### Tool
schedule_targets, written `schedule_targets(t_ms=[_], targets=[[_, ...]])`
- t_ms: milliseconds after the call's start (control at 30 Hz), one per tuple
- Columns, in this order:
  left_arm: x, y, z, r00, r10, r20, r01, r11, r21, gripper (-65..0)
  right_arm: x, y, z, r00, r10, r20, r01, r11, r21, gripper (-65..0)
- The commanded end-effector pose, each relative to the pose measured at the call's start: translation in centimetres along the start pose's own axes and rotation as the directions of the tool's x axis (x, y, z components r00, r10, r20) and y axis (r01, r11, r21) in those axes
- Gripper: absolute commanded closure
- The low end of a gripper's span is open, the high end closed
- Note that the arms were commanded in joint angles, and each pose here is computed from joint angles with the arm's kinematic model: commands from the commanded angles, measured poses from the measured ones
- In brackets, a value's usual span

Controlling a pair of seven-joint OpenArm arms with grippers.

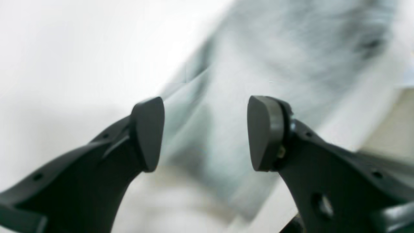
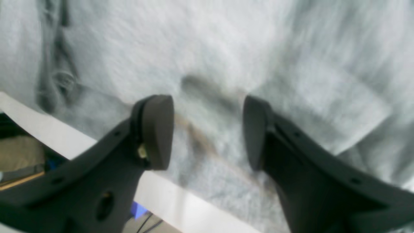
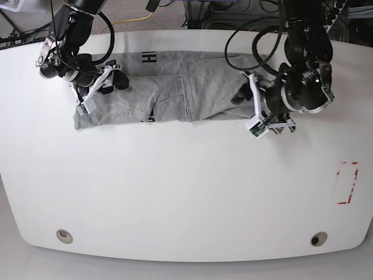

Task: Fold the T-shirt properly
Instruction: 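Move the left gripper to the strip's middle and grasp its end, then grasp both ends of the strip and push them toward each other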

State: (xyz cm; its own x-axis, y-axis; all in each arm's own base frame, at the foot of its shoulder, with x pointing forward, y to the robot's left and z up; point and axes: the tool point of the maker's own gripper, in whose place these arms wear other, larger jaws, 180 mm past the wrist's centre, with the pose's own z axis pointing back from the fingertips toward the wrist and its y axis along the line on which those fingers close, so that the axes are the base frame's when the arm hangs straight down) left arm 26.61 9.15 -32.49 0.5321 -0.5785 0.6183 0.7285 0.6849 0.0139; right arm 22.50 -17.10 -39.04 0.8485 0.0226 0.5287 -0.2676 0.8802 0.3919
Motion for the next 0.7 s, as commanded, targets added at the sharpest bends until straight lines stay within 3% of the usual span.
schedule_targets(t_ms=[0,67,233,300,367,433,500,667], targets=[[0.2,1.1,0.8,1.000,-0.021,0.010,0.021,0.999,0.034,-31.9,3.1,0.3,1.6,0.993,0.051,0.108,-0.050,0.999,-0.007,-33.3],[-1.8,1.6,1.2,0.999,-0.017,-0.042,0.019,0.999,0.051,-24.6,4.1,-0.2,2.7,0.987,0.050,0.154,-0.045,0.998,-0.031,-33.5],[-4.5,1.3,1.6,0.995,0.015,-0.101,-0.010,0.999,0.048,-15.6,5.2,-3.3,5.0,0.975,0.006,0.221,0.019,0.994,-0.111,-35.0],[-5.4,1.1,1.8,0.993,0.034,-0.113,-0.029,0.998,0.049,-12.8,5.0,-5.5,6.1,0.973,-0.031,0.230,0.064,0.988,-0.141,-42.2],[-6.1,0.8,1.7,0.991,0.051,-0.124,-0.046,0.998,0.043,-8.3,4.6,-8.1,7.1,0.969,-0.089,0.231,0.129,0.978,-0.165,-53.3],[-6.4,0.4,1.3,0.990,0.073,-0.122,-0.070,0.997,0.032,-4.3,4.4,-9.8,7.7,0.961,-0.133,0.244,0.178,0.969,-0.170,-58.8],[-7.0,0.2,0.7,0.988,0.099,-0.119,-0.096,0.995,0.031,0.0,3.9,-11.7,8.2,0.945,-0.198,0.259,0.244,0.956,-0.163,-57.9],[-7.8,-0.2,0.0,0.986,0.105,-0.127,-0.100,0.994,0.052,0.0,2.7,-14.5,7.9,0.911,-0.324,0.255,0.361,0.926,-0.112,-54.2]])
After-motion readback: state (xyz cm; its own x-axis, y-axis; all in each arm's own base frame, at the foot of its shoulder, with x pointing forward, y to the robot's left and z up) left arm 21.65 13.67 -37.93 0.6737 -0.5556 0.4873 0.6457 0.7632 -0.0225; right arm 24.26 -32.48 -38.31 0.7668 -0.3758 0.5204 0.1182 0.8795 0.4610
